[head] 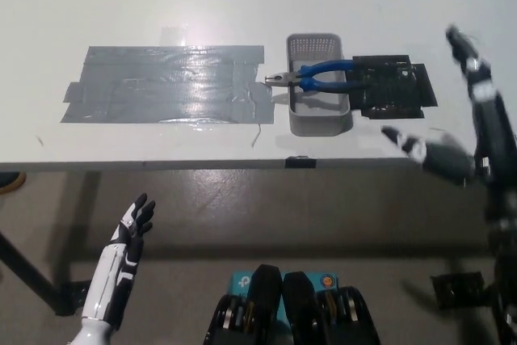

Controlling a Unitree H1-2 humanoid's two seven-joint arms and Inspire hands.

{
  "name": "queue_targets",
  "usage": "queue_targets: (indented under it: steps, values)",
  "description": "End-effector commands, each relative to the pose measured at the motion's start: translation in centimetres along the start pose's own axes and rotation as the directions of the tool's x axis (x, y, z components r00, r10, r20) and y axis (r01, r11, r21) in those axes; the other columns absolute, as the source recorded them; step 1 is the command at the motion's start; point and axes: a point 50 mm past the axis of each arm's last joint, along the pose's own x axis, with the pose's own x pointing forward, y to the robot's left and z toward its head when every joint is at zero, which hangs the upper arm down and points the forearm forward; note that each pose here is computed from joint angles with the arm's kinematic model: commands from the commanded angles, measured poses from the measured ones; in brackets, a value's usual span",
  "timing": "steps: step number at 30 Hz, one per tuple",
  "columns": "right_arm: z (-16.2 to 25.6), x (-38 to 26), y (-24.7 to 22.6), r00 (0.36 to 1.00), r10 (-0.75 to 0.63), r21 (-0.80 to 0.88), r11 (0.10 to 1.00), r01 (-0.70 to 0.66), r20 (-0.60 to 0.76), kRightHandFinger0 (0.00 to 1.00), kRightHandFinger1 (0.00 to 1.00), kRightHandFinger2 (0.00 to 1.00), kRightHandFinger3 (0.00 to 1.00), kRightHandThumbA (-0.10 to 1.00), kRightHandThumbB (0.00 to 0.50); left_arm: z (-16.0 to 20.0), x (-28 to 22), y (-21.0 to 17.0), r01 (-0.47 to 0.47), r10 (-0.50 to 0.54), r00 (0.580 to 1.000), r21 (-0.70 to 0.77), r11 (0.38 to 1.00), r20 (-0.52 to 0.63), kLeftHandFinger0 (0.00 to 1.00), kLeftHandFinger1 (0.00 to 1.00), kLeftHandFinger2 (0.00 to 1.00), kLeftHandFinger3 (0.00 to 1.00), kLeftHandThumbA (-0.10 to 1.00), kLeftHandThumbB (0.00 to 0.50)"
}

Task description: The robot picks the blue plier placed on top of the container and places it on the grey area of the table

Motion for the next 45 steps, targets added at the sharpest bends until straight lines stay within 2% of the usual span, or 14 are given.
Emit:
queue_targets:
  steps: [1, 3, 6, 8, 9, 13, 16, 19, 31, 37, 38, 39, 45]
  values:
    - [0.5, 6.8, -1.0, 0.97, 0.2, -0.149, 0.964, -0.22, -0.14, 1.0, 1.0, 1.0, 1.0, 0.93, 0.275, 1.2, 0.4, 0.5, 0.005, -0.008, 0.996, 0.027, 1.0, 0.09, 1.0, 1.0, 1.0, 1.0, 1.0, 0.146]
    - [0.5, 9.2, -1.0, 0.953, 0.244, -0.159, 0.949, -0.273, -0.182, 1.0, 1.0, 1.0, 1.0, 0.91, 0.294, 1.2, 0.3, 0.4, 0.007, -0.009, 0.996, 0.022, 1.0, 0.09, 1.0, 1.0, 1.0, 1.0, 1.0, 0.143]
    - [0.3, 12.8, -0.1, 0.927, 0.299, -0.194, 0.919, -0.344, -0.228, 1.0, 1.0, 1.0, 1.0, 0.93, 0.317, 1.2, 0.3, 0.5, 0.006, -0.009, 0.996, 0.031, 1.0, 0.087, 1.0, 1.0, 1.0, 1.0, 1.0, 0.159]
    - [0.2, 14.5, 0.5, 0.91, 0.328, -0.221, 0.896, -0.385, -0.256, 1.0, 1.0, 1.0, 1.0, 0.95, 0.323, 1.2, 0.4, 0.5, 0.007, -0.01, 0.995, 0.032, 0.999, 0.098, 1.0, 1.0, 1.0, 1.0, 1.0, 0.149]
    - [0.1, 15.9, 1.0, 0.891, 0.356, -0.249, 0.87, -0.426, -0.281, 1.0, 1.0, 1.0, 1.0, 0.98, 0.343, 1.2, 0.4, 0.5, 0.008, -0.011, 0.995, 0.03, 1.0, 0.102, 1.0, 1.0, 1.0, 1.0, 1.0, 0.145]
    - [-0.3, 18.9, 2.3, 0.836, 0.411, -0.318, 0.789, -0.526, -0.362, 1.0, 1.0, 1.0, 1.0, 1.0, 0.373, 1.3, 0.4, 0.4, 0.011, -0.014, 0.995, 0.032, 0.999, 0.102, 1.0, 1.0, 1.0, 1.0, 1.0, 0.15]
    - [-0.3, 20.1, 3.1, 0.812, 0.434, -0.348, 0.746, -0.567, -0.391, 1.0, 1.0, 1.0, 1.0, 1.0, 0.35, 1.4, 0.5, 0.5, 0.011, -0.014, 0.995, 0.039, 0.999, 0.095, 1.0, 1.0, 1.0, 1.0, 1.0, 0.171]
    - [0.1, 21.1, 3.8, 0.788, 0.449, -0.374, 0.705, -0.602, -0.421, 1.0, 1.0, 1.0, 1.0, 1.0, 0.33, 1.4, 0.7, 0.4, 0.014, -0.017, 0.995, 0.035, 0.999, 0.103, 1.0, 1.0, 1.0, 1.0, 1.0, 0.164]
    - [1.2, 22.9, 7.0, 0.695, 0.525, -0.474, 0.508, -0.719, -0.492, 1.0, 1.0, 1.0, 1.0, 1.0, 0.423, 1.7, 1.1, 0.4, 0.033, -0.039, 0.993, 0.052, 0.998, 0.114, 1.0, 1.0, 1.0, 1.0, 1.0, 0.144]
    - [2.2, 23.1, 7.1, 0.641, 0.542, -0.48, 0.425, -0.767, -0.543, 1.0, 1.0, 1.0, 1.0, 1.0, 0.424, 1.9, 1.3, 0.3, 0.04, -0.046, 0.992, 0.053, 0.998, 0.117, 1.0, 1.0, 1.0, 1.0, 1.0, 0.144]
    - [2.4, 23.3, 7.0, 0.63, 0.543, -0.48, 0.41, -0.776, -0.555, 1.0, 1.0, 1.0, 1.0, 1.0, 0.418, 2.0, 1.4, 0.2, 0.044, -0.05, 0.991, 0.052, 0.998, 0.123, 1.0, 1.0, 1.0, 1.0, 1.0, 0.125]
    - [2.5, 23.4, 6.9, 0.626, 0.541, -0.48, 0.403, -0.779, -0.561, 1.0, 1.0, 1.0, 1.0, 1.0, 0.402, 2.0, 1.4, 0.2, 0.045, -0.051, 0.991, 0.051, 0.998, 0.123, 1.0, 1.0, 1.0, 1.0, 1.0, 0.121]
    - [2.9, 24.2, 6.6, 0.615, 0.51, -0.48, 0.385, -0.788, -0.601, 1.0, 1.0, 1.0, 1.0, 1.0, 0.397, 2.3, 1.4, 0.2, 0.047, -0.053, 0.992, 0.053, 0.998, 0.117, 1.0, 1.0, 1.0, 1.0, 1.0, 0.129]
